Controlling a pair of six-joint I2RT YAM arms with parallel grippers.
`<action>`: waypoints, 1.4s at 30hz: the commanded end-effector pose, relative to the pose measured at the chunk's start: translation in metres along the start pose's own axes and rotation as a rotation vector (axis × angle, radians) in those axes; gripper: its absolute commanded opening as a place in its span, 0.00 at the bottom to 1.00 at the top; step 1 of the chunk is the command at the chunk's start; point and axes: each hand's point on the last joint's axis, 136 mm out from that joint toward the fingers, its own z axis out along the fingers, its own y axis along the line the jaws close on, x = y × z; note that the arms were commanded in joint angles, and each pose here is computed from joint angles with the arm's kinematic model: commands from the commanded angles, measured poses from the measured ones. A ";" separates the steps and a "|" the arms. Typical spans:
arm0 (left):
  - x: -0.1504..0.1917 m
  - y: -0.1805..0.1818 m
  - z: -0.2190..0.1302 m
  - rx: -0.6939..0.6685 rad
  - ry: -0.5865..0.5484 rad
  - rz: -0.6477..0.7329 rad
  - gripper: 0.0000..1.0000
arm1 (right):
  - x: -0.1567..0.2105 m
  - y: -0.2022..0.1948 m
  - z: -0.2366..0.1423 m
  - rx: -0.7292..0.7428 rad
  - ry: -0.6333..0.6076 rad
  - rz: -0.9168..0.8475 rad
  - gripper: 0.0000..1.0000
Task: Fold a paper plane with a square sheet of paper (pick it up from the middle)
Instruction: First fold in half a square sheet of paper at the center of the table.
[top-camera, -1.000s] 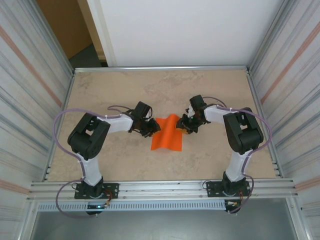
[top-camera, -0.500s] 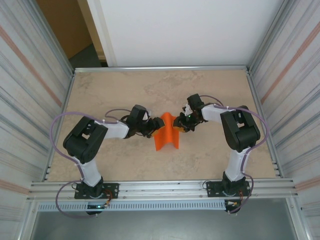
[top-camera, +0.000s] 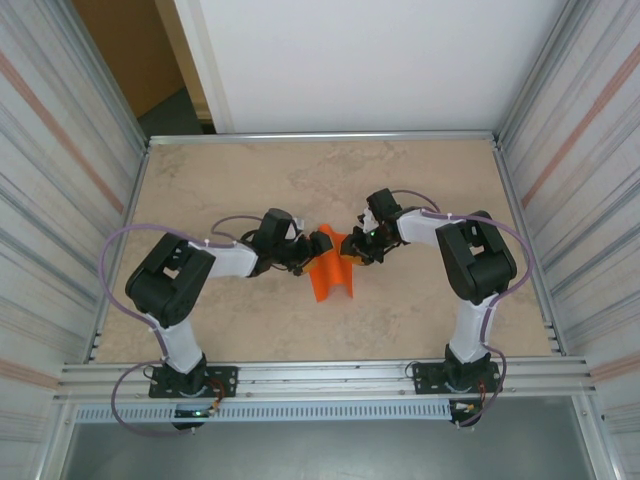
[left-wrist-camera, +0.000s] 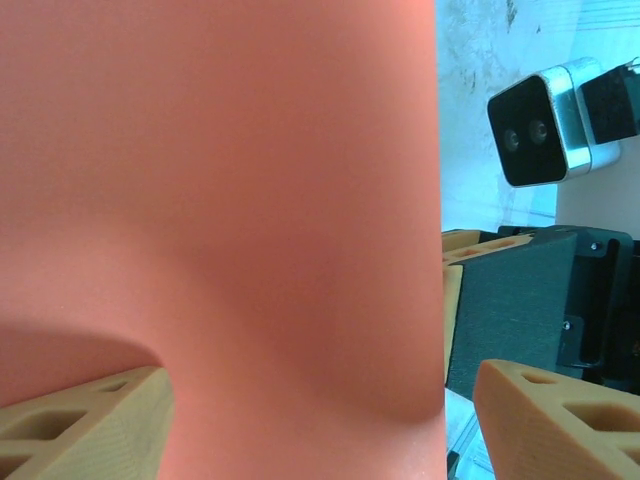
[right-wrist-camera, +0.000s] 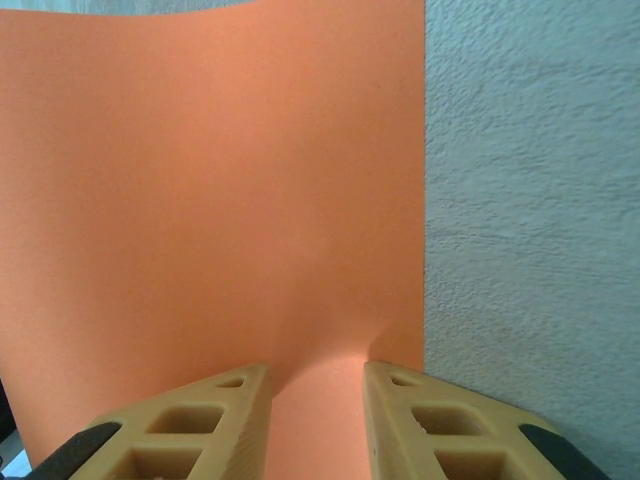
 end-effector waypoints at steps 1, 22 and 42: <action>0.011 0.020 0.003 -0.100 0.051 -0.019 0.77 | 0.014 -0.020 0.014 0.072 0.053 0.054 0.30; 0.000 0.001 -0.010 -0.152 0.071 0.076 0.31 | -0.009 0.026 -0.058 -0.187 -0.103 -0.043 0.39; -0.018 -0.158 -0.088 0.399 0.053 0.238 0.25 | 0.003 0.101 -0.138 -0.540 -0.144 -0.239 0.75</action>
